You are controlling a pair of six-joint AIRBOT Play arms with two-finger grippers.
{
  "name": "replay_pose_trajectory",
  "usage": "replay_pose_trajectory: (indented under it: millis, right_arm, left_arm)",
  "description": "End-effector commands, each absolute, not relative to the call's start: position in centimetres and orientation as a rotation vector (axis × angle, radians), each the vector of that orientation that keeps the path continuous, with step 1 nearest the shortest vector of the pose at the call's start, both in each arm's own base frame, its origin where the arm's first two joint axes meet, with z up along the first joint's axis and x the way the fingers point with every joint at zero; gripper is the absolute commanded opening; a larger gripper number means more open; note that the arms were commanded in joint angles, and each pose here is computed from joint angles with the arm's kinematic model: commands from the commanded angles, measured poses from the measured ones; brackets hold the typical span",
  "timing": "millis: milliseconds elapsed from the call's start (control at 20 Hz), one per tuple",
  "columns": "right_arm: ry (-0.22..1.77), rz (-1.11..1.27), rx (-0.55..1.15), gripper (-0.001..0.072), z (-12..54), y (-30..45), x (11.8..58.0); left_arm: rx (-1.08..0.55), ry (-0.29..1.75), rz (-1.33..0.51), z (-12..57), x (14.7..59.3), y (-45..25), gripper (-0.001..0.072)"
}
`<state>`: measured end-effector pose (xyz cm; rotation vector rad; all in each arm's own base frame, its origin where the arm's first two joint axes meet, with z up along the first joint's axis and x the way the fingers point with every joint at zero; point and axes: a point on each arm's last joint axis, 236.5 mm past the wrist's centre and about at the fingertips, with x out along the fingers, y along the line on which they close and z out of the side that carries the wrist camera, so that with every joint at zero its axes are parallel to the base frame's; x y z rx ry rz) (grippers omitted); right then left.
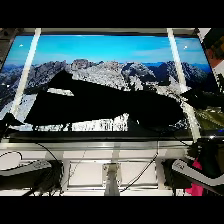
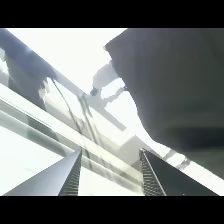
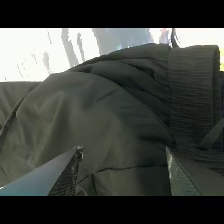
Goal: Fold the clothes and pants, and hang the long-sleeved shirts on hangers.
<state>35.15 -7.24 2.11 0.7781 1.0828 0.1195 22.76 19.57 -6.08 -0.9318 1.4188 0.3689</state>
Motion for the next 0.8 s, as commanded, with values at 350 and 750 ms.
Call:
replay_pose_trajectory:
  millis: [350,750]
  right_arm:
    - [1.167,0.226,0.831,0.0598,2.8,-4.6,33.2]
    - [1.177,0.23,0.868,0.0598,3.0,-4.1,33.1]
  left_arm:
    - [-1.08,1.348,0.343,-10.6,25.7,20.1,0.0419]
    - [-1.027,1.299,0.382,-12.0,26.7,21.8,0.0387]
